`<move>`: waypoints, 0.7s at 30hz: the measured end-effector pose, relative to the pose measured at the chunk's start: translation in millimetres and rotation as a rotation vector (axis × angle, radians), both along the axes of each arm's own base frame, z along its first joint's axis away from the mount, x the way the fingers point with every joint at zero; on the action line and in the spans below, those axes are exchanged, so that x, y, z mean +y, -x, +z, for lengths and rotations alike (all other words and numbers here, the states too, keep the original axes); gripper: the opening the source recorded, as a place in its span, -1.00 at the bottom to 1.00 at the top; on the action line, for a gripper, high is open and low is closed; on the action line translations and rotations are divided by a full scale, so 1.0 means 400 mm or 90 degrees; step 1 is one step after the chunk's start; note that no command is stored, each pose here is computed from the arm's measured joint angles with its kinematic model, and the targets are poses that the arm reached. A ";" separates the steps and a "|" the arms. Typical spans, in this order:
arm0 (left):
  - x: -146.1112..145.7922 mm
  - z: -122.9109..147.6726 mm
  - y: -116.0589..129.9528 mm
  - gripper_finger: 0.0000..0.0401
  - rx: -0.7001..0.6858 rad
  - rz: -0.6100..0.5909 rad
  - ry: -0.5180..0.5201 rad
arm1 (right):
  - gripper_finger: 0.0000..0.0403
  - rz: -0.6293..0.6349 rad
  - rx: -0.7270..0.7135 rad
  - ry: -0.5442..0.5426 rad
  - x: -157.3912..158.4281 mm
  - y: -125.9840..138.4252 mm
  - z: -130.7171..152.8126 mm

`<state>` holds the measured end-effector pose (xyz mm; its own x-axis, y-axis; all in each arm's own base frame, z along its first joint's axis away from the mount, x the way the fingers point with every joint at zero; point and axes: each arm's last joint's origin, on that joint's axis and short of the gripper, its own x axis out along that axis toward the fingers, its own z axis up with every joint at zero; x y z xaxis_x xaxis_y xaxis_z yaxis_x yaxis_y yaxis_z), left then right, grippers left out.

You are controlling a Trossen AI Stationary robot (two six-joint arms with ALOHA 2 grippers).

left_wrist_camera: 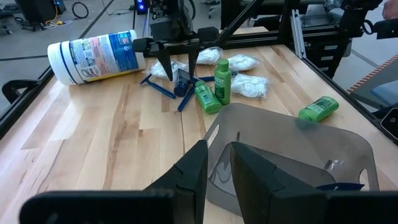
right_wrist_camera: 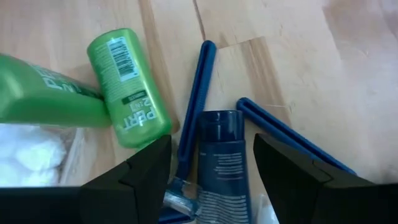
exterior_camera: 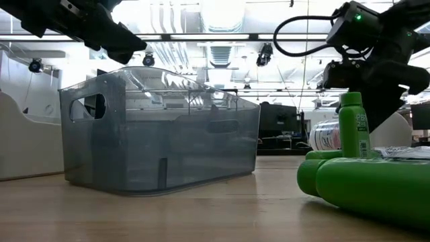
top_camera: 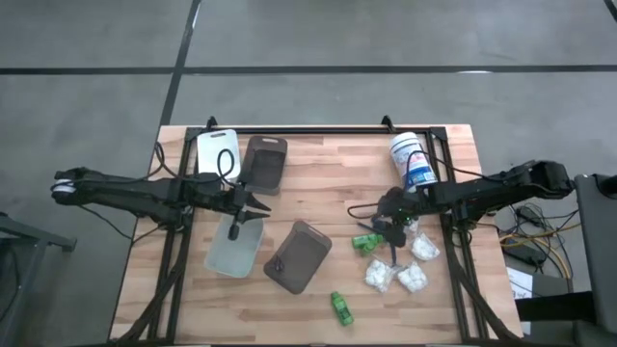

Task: Pick & Place Travel size toiletries
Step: Put the blue shave cream into the bottom black transparent bin

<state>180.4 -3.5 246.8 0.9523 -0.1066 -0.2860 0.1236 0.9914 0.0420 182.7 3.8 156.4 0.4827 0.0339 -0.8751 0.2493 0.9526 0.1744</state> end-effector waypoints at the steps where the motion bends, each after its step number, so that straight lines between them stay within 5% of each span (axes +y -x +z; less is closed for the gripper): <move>1: 0.000 0.000 0.000 -0.63 0.000 0.000 0.000 | 0.11 0.000 0.001 0.004 0.000 0.000 -0.001; 21: 0.000 0.000 0.000 -0.63 0.001 0.000 0.000 | 0.07 -0.011 0.096 0.019 0.001 -0.016 -0.070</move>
<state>180.4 -3.5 246.6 0.9521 -0.1059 -0.2867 0.1229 0.9915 0.0417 189.3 4.0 128.2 0.3464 -0.0003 -0.9381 0.2874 0.9520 0.1058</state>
